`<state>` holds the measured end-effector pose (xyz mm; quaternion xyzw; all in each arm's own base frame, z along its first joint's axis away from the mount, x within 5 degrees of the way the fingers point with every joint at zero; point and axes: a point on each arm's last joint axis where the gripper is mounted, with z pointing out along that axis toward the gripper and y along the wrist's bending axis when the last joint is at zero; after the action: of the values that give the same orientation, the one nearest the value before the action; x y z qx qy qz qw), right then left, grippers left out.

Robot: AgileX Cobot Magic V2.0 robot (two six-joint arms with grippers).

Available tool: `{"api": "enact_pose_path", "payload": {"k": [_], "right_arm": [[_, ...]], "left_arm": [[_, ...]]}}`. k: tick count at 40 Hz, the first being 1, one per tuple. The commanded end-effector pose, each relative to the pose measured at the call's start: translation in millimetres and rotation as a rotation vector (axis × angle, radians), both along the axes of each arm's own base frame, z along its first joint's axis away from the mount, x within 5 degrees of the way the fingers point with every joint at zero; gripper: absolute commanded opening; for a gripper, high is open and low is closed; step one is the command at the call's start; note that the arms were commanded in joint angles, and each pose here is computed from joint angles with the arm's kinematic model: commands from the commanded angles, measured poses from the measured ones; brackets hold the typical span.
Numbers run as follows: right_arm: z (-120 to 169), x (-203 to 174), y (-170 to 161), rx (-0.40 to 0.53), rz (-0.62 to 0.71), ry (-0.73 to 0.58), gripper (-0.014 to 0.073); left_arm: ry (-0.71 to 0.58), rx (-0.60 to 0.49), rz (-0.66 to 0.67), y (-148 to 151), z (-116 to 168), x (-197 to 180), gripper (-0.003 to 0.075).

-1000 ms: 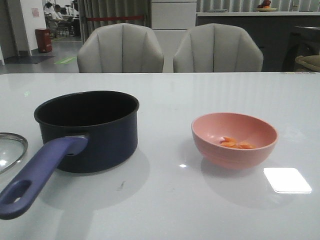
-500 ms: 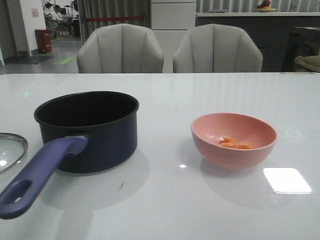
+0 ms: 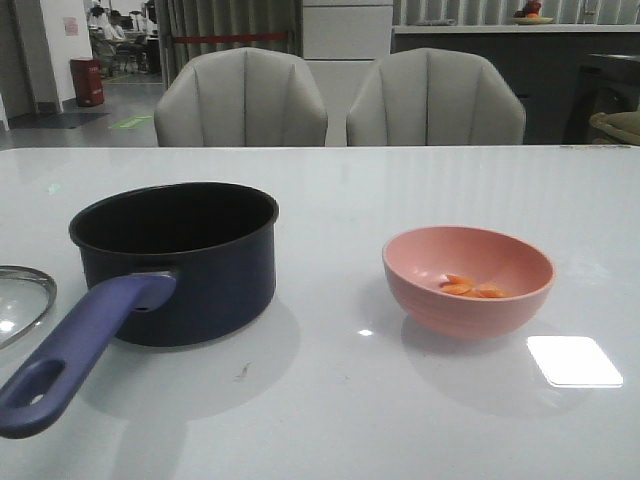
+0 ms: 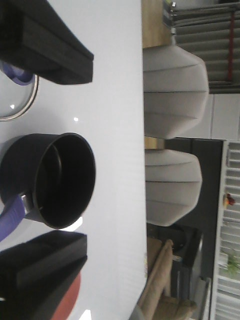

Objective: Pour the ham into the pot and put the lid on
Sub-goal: 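Set the lid down beside the saucepan and release it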

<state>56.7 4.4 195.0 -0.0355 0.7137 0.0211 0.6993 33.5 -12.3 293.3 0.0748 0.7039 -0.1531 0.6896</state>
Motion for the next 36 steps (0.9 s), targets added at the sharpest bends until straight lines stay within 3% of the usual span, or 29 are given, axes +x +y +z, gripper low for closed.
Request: {"api": "enact_pose_path", "payload": {"k": [1, 13, 17, 21, 27, 36], "right_arm": [[13.9, -2.3, 0.1, 0.001, 0.003, -0.134, 0.0149], [48.2, -9.4, -0.5, 0.071, 0.011, -0.364, 0.0149], [70.1, -9.1, -0.5, 0.088, 0.011, -0.265, 0.0149], [88.8, -1.4, 0.5, 0.072, 0.009, -0.077, 0.0149], [89.7, 14.3, 2.1, 0.053, 0.004, 0.154, 0.0149], [83.6, 28.3, 4.3, 0.086, 0.008, 0.232, 0.0154]], "left_arm": [[-0.157, -0.049, -0.017, 1.1, 12.0, -3.8, 0.0625], [-0.165, -0.054, -0.035, -0.1, 8.4, -2.0, 0.0625], [-0.155, -0.051, -0.035, -0.2, 7.5, -1.9, 0.0625], [-0.149, -0.053, -0.037, -0.3, 7.0, -1.9, 0.0625], [-0.149, -0.053, -0.037, -0.3, 7.0, -1.9, 0.0625], [-0.151, -0.054, -0.037, -0.3, 7.2, -1.9, 0.0625]]}}
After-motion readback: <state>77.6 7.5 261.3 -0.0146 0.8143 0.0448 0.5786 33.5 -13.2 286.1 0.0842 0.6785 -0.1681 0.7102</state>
